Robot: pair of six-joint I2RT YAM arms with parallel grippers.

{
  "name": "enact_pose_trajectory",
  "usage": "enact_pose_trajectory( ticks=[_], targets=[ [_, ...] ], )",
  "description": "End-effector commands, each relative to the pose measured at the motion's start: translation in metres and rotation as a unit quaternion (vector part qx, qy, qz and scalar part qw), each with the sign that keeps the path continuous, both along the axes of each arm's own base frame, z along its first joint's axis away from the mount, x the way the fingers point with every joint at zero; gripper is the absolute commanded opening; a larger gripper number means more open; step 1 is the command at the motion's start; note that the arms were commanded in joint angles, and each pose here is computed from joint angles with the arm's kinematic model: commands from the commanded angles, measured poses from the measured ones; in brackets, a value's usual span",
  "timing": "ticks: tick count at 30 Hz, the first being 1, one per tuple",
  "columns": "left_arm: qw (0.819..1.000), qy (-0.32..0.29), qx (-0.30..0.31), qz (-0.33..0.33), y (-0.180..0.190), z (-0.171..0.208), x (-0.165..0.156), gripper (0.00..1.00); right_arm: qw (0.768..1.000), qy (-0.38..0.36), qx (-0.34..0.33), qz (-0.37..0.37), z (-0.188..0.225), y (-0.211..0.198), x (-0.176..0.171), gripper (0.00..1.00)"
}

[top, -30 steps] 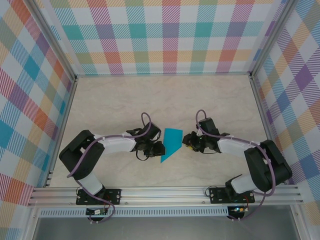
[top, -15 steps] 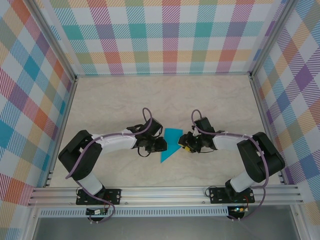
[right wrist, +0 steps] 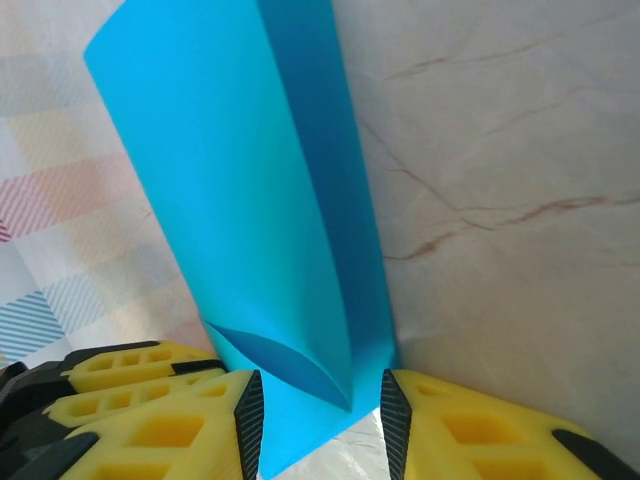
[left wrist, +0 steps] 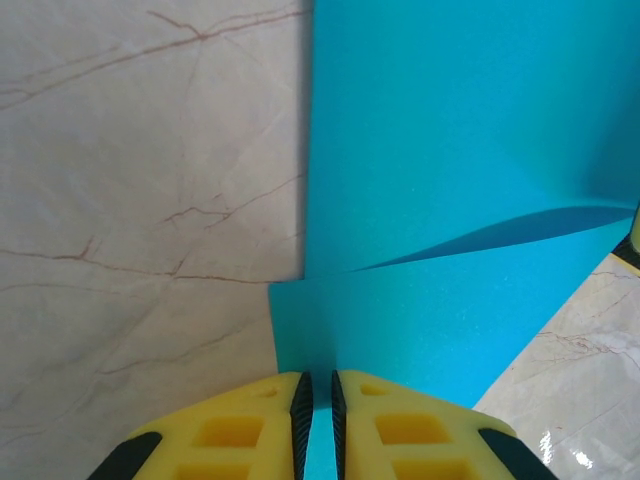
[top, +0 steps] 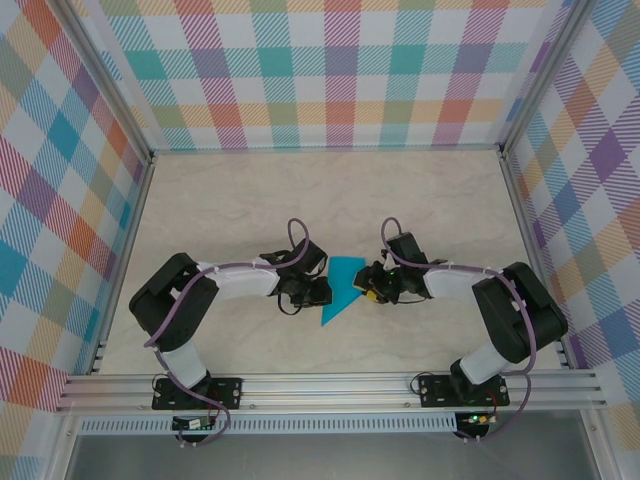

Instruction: Fold a paper plane with a square sheet of paper (pick it up from the middle)

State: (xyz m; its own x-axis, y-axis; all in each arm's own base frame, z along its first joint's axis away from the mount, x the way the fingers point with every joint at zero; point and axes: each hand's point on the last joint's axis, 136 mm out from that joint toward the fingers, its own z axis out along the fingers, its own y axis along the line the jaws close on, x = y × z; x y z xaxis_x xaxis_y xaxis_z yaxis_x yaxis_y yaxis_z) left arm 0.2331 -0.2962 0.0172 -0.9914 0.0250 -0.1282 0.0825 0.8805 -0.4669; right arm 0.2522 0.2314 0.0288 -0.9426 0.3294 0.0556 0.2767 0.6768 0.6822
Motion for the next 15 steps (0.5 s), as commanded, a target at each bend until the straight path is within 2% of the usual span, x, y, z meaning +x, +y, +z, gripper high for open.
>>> enact_pose_trajectory(
  ticks=[1, 8, 15],
  targets=[
    [0.999, 0.018, 0.032, 0.001, 0.016, -0.023, -0.011, 0.17, 1.000, -0.012, 0.019, 0.002, 0.011, 0.010, 0.010, 0.38],
    [1.000, 0.014, 0.026, 0.000, 0.014, -0.018, -0.010, 0.17, 0.999, -0.024, 0.023, 0.005, 0.017, 0.014, 0.016, 0.38],
    [1.000, -0.020, -0.002, -0.001, 0.007, 0.017, -0.001, 0.22, 0.999, -0.031, 0.013, 0.019, 0.016, 0.017, 0.023, 0.38]
  ],
)
